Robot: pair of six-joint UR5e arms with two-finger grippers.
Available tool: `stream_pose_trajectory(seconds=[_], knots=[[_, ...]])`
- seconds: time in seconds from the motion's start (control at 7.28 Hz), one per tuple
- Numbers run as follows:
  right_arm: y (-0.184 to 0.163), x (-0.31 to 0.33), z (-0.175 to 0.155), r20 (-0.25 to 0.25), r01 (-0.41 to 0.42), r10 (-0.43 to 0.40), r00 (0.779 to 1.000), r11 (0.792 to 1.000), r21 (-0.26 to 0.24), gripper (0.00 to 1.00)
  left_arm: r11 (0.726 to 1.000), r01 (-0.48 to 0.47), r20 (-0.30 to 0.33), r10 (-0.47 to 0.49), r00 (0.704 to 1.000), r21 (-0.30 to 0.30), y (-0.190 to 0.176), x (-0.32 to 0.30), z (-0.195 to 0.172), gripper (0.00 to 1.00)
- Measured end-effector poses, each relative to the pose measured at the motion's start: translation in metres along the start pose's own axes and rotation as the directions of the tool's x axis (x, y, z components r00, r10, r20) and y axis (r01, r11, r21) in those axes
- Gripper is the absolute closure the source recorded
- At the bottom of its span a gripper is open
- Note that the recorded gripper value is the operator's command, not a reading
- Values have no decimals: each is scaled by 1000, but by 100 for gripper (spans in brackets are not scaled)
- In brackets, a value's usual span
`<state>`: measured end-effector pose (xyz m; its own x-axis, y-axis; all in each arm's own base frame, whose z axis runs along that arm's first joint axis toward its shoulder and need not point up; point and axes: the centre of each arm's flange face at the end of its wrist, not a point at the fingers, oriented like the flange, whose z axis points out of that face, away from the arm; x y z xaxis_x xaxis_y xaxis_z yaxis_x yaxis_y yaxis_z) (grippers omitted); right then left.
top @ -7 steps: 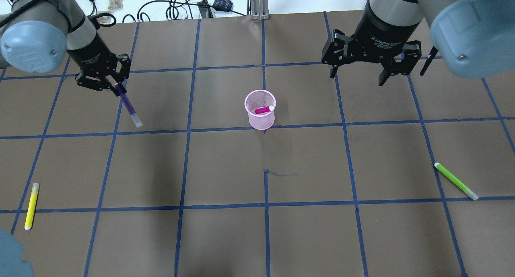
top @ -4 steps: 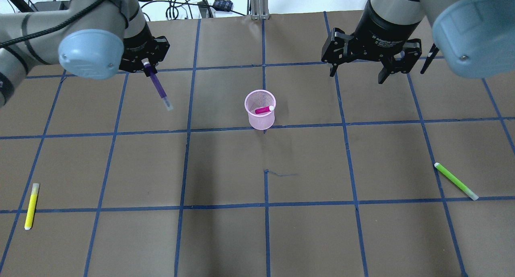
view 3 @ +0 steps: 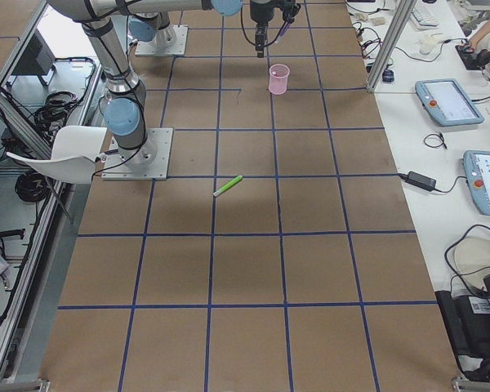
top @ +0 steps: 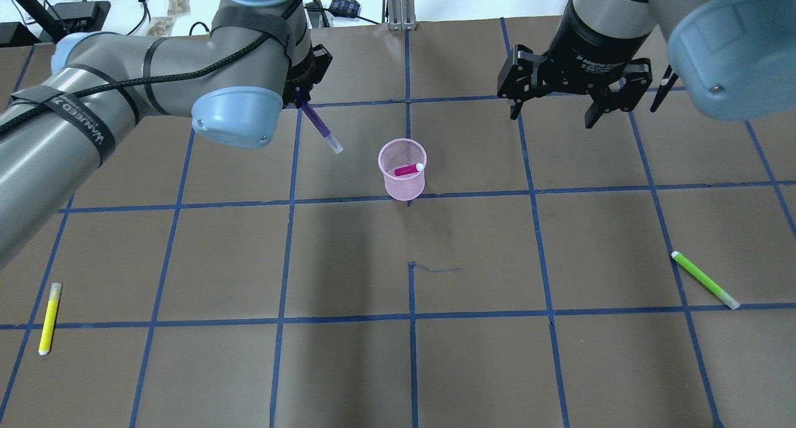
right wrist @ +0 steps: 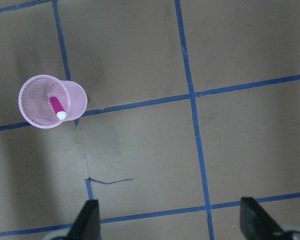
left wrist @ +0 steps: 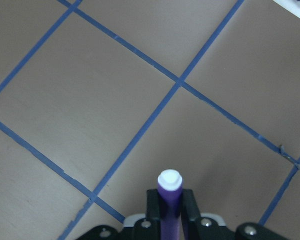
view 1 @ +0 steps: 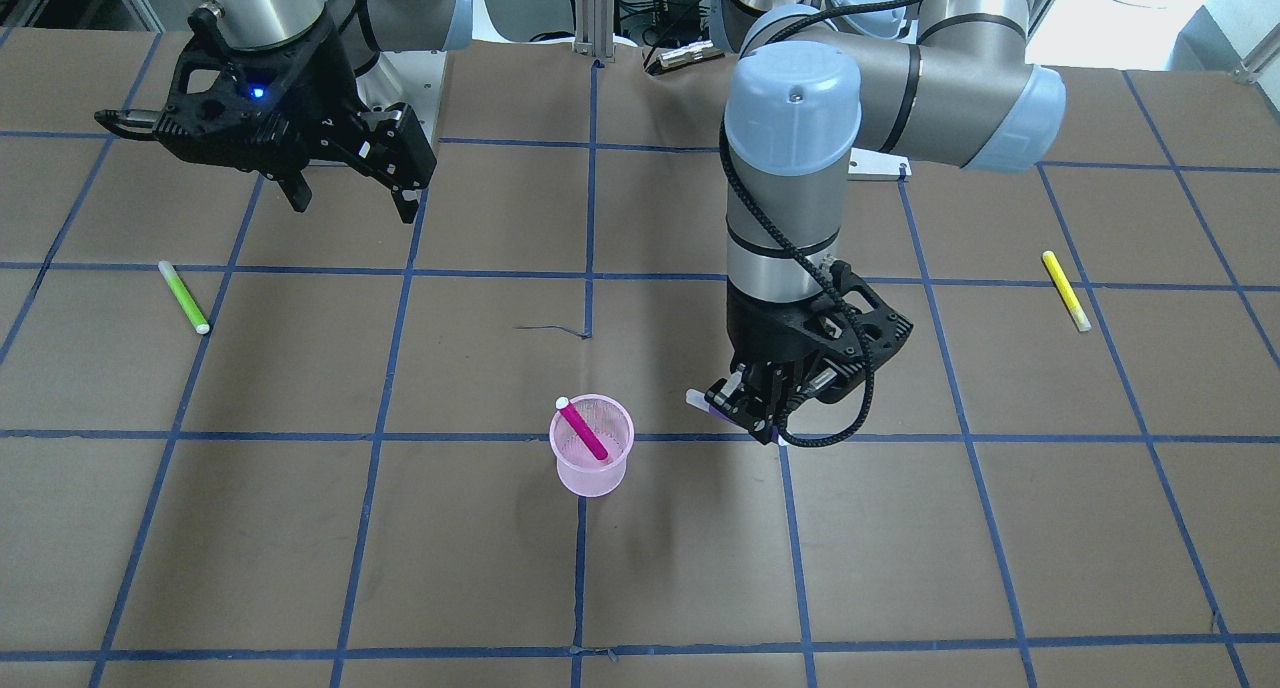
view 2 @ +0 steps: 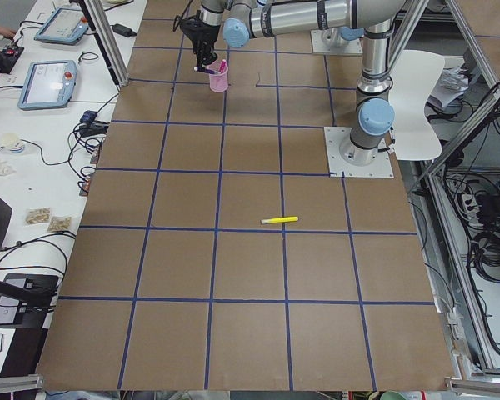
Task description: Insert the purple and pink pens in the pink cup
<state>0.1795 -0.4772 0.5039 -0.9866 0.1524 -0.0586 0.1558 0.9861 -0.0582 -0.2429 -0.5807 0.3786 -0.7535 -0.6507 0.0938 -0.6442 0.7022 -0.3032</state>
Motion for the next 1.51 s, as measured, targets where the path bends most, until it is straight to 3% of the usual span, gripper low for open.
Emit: stream_pose_trajectory(seconds=[0.27,0.55,1.51], knots=[[1,0,1,-1,2,-2,1000,1000,-2,0,995,104,-30,-104,994,1,29,19,5,100],[1,0,4,-2,3,-3,1000,1000,-8,0,990,140,-27,-140,990,-10,46,30,16,100],[2,0,6,-5,3,-3,1000,1000,-12,0,995,98,18,-98,995,-26,79,43,44,100]])
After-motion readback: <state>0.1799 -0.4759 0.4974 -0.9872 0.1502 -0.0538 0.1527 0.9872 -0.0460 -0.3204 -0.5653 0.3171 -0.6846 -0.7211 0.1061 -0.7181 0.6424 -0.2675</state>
